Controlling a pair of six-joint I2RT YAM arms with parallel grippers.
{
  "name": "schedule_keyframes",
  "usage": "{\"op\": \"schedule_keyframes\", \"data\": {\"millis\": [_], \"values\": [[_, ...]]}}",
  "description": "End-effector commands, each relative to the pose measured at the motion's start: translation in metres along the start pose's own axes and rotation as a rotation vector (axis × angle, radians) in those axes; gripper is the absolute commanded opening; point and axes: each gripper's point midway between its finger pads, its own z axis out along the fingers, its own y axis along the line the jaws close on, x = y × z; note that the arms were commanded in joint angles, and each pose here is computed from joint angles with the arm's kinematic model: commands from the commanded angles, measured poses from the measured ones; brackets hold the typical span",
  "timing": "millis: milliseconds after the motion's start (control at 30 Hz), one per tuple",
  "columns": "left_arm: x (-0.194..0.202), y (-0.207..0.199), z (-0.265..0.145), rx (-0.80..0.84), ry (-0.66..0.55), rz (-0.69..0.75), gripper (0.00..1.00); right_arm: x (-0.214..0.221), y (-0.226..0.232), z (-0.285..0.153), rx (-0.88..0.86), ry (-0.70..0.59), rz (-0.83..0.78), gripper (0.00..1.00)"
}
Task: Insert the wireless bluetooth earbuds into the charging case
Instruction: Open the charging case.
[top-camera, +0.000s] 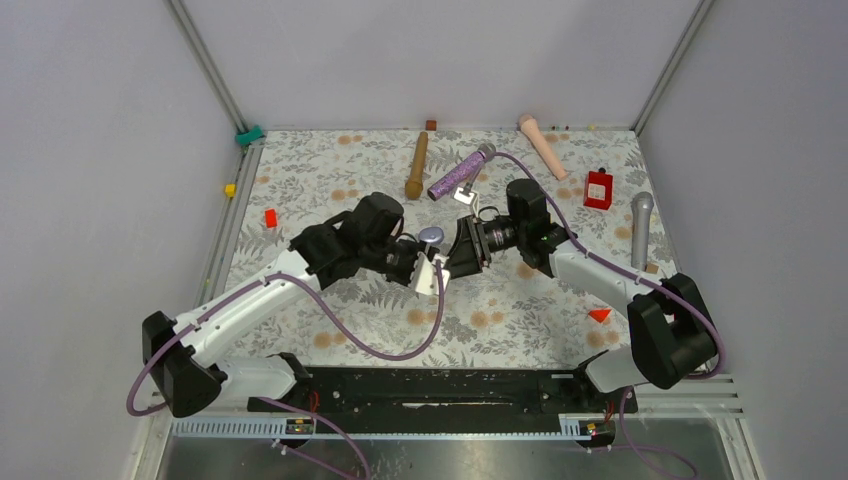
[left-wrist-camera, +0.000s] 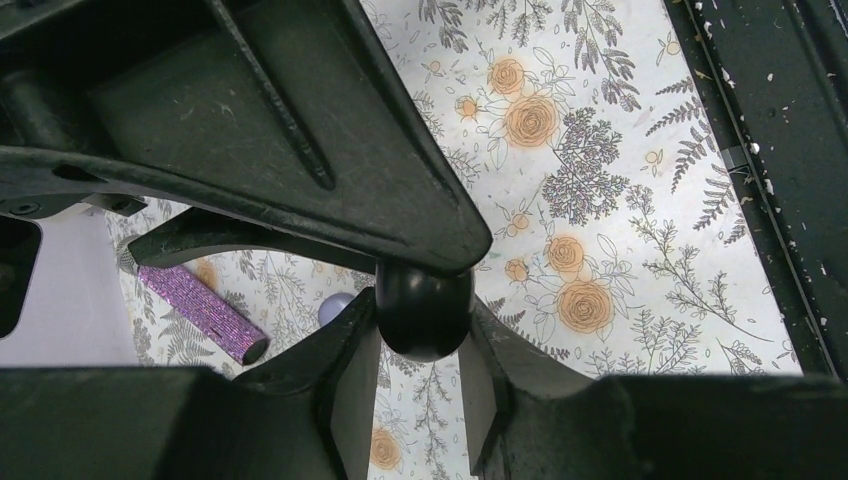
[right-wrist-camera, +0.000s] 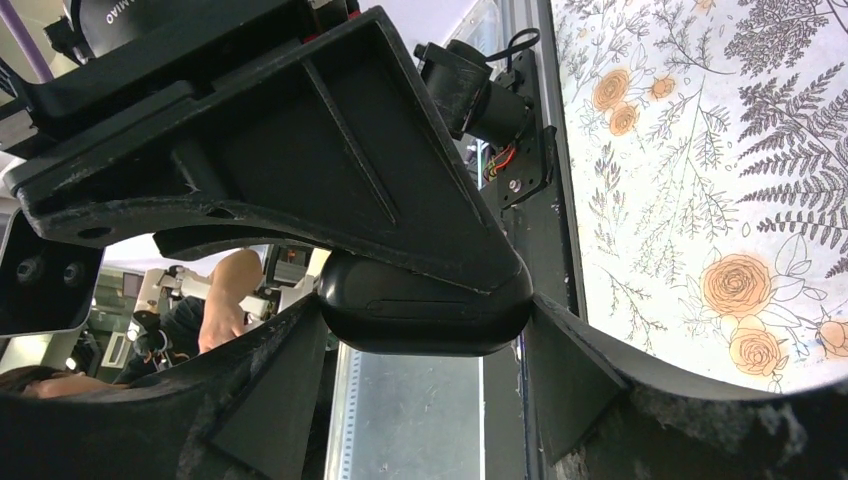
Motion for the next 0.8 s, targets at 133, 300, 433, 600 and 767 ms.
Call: {"op": "schedule_keyframes", "data": {"millis": [133, 300, 433, 600, 767], "values": [[-0.009, 0.002, 0.006, -0.003, 0.005, -0.008, 0.09, -0.013, -0.003, 0.000, 0.038, -0.030, -0.089, 0.47], [-0.006, -0.001, 0.013, -0.015, -0.010, -0.047, 0.01, -0.015, 0.008, -0.005, 0.047, -0.021, -0.138, 0.73], [-0.003, 0.001, 0.020, -0.057, -0.037, -0.111, 0.00, -0.021, 0.026, -0.021, 0.042, -0.044, -0.258, 0.99], [-0.006, 0.019, 0.017, -0.133, -0.174, -0.286, 0.00, -0.035, 0.038, -0.056, 0.137, -0.133, -0.412, 1.00], [-0.017, 0.034, -0.002, -0.133, -0.406, -0.531, 0.00, -0.055, 0.038, -0.093, 0.391, -0.256, -0.591, 1.00]]}}
